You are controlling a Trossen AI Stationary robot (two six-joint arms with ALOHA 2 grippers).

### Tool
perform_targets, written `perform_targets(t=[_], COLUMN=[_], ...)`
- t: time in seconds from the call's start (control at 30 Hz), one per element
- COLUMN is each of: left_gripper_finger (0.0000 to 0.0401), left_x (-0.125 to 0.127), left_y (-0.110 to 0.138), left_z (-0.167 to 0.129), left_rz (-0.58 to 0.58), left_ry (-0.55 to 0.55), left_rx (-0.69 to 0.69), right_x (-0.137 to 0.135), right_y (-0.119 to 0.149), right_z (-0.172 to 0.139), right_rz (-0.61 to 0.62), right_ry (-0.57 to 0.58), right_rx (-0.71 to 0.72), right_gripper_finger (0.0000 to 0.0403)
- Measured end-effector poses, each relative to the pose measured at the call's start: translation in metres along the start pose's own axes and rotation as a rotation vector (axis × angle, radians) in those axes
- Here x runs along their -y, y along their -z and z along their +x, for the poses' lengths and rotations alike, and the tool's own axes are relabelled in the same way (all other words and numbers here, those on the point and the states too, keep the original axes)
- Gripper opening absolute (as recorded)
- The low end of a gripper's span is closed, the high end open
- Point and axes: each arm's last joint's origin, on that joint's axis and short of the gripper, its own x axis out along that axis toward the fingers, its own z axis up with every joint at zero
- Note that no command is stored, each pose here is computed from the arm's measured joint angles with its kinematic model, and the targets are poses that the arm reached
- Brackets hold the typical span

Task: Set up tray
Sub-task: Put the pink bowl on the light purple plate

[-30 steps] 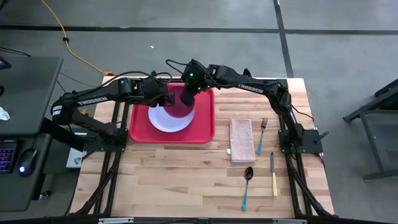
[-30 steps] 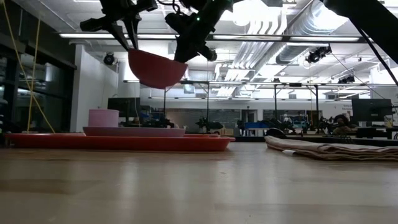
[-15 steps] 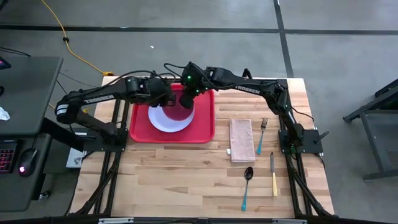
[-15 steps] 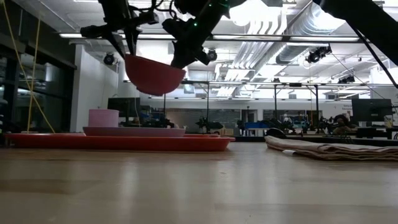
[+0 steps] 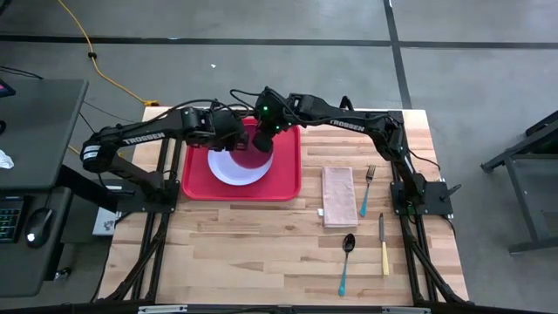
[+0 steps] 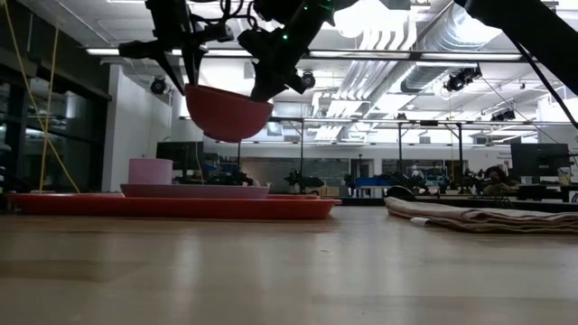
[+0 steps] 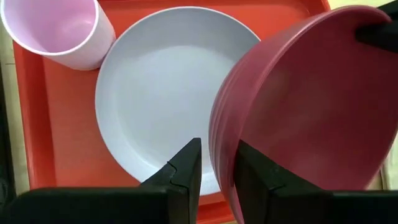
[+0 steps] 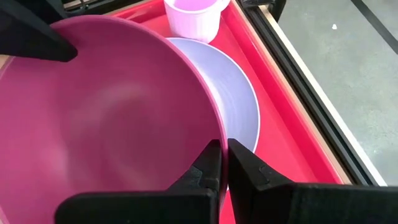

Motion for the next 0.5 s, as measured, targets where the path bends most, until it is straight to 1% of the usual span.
perform_targets(t=[0.37, 0.5], left_gripper_finger=[0.0117, 0.0117], left_x=[-0.0001, -0.0006], left_y=[-0.0002, -0.0001], left_z=[0.0000, -0.0001], left_rz=[0.022, 0.024], left_ry=[-0.004, -0.008], left_rx=[0.008, 0.007], right_x=[-0.0002, -0.0020], right_y=[0.0000, -0.0006], right_z=[0.0000, -0.0001], right_rz=[0.002, 0.009], right_ry=[-0.004, -0.037], right_rx=[0.000, 0.004], right_gripper_finger=[0.0000, 0.0000])
